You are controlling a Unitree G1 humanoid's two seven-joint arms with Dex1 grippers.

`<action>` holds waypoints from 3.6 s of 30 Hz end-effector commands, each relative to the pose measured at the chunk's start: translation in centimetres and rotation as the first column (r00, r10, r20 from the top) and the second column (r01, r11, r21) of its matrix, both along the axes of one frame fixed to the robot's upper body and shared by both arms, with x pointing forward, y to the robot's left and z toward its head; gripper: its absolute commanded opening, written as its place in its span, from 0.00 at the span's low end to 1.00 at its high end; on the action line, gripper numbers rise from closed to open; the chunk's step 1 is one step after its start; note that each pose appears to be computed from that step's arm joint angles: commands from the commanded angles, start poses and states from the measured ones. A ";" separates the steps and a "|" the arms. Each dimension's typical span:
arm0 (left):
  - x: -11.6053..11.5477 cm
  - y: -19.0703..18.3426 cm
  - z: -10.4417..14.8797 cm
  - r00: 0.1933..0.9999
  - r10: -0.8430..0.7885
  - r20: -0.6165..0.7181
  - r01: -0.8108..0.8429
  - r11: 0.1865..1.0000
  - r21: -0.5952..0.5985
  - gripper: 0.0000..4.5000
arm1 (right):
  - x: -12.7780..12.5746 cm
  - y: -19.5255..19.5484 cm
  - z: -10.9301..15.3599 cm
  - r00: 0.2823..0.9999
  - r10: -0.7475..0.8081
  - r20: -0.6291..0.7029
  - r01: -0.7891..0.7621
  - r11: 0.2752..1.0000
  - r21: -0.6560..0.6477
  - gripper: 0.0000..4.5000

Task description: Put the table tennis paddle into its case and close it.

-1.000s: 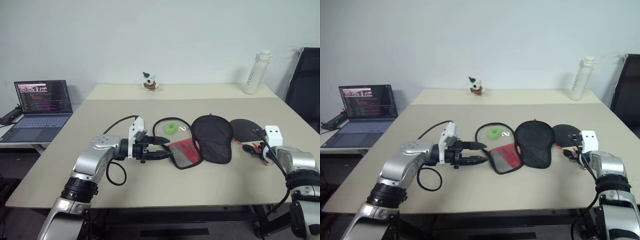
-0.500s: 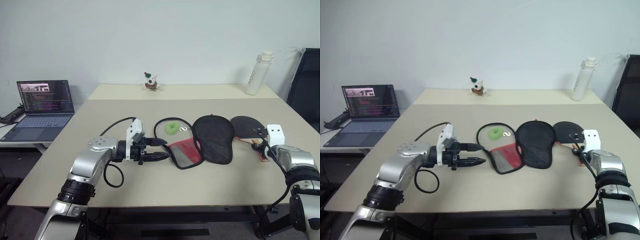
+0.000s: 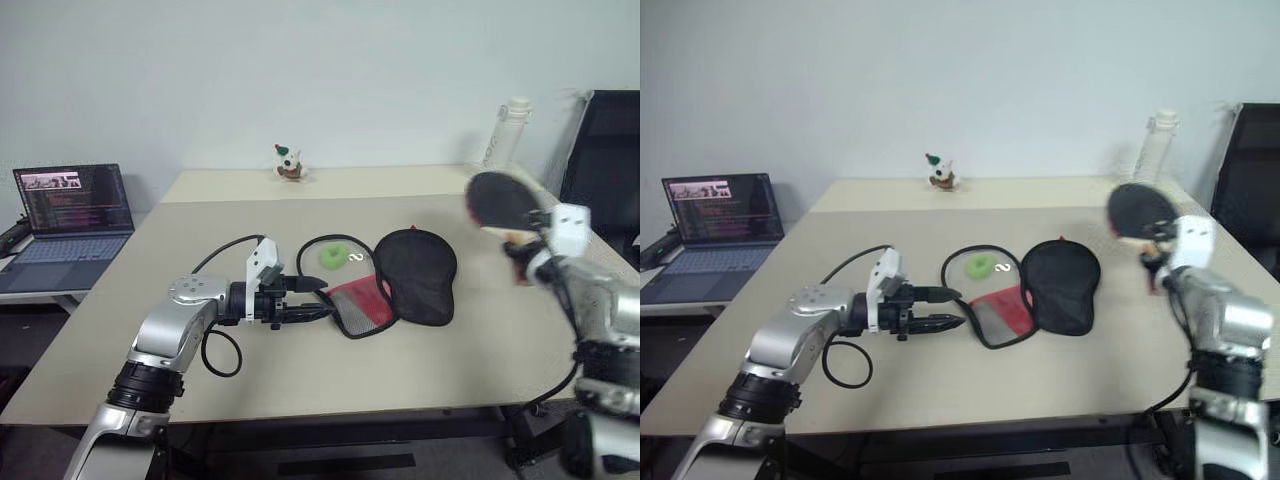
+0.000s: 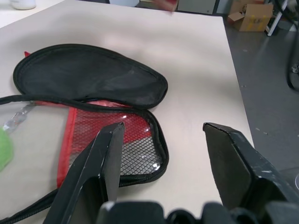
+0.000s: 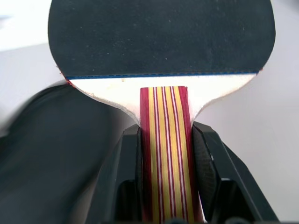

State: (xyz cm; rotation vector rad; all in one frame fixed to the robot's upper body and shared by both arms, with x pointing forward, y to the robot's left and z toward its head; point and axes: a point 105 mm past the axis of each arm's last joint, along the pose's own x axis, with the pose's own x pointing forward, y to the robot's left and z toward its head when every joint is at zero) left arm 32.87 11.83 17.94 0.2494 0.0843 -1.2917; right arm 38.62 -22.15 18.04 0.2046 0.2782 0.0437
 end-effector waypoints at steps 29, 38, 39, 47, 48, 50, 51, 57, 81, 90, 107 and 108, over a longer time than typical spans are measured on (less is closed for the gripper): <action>-0.4 0.3 1.1 0.999 0.013 0.044 -0.013 1.000 -0.012 0.65 | 2.5 6.5 -5.2 0.998 0.018 -0.065 -0.024 0.996 -0.087 0.24; -0.5 0.2 0.9 0.999 0.015 0.042 -0.015 1.000 -0.012 0.65 | 2.2 6.9 -6.0 0.996 0.009 -0.093 -0.016 0.997 -0.076 0.32; -0.5 0.2 0.9 0.999 0.016 0.041 -0.016 1.000 -0.012 0.65 | 2.1 7.1 -6.0 0.996 0.010 -0.089 -0.017 0.997 -0.069 0.41; 0.4 1.0 0.3 0.995 0.088 0.038 -0.087 0.996 -0.006 0.65 | 0.5 9.2 -4.5 0.992 0.118 -0.046 -0.122 0.989 -0.083 0.99; 0.8 1.3 0.0 0.992 0.119 0.045 -0.119 0.993 0.002 0.65 | -0.2 10.1 -3.9 0.982 0.185 -0.030 -0.187 0.979 -0.085 1.00; 1.9 2.2 -0.6 0.979 0.194 0.057 -0.195 0.981 0.023 0.65 | -2.1 11.3 -2.6 0.949 0.316 -0.004 -0.314 0.944 -0.101 1.00; 2.6 2.6 -0.9 0.970 0.235 0.063 -0.238 0.971 0.035 0.65 | -2.9 11.4 -2.2 0.930 0.367 0.001 -0.364 0.923 -0.122 1.00; 5.3 4.0 -2.8 0.929 0.362 0.074 -0.368 0.926 0.084 0.61 | -7.0 10.2 -0.6 0.823 0.567 -0.029 -0.559 0.801 -0.214 1.00; 10.5 -4.6 -4.2 0.940 0.332 0.077 -0.339 0.935 0.102 0.00 | -7.1 6.1 0.4 0.867 0.498 -0.038 -0.484 0.820 -0.306 1.00; 10.0 -12.7 4.6 0.960 0.159 0.230 -0.152 0.987 -0.045 0.00 | -7.3 0.8 1.4 0.936 0.350 -0.036 -0.343 0.883 -0.321 1.00; 9.8 -11.4 4.8 0.974 0.136 0.179 -0.117 0.987 -0.113 0.00 | -4.6 -1.0 1.8 0.958 0.285 0.002 -0.279 0.938 -0.207 1.00; 9.9 -10.7 4.7 0.973 0.143 0.180 -0.125 0.986 -0.111 0.00 | -4.2 -1.0 1.6 0.959 0.283 0.000 -0.278 0.941 -0.193 1.00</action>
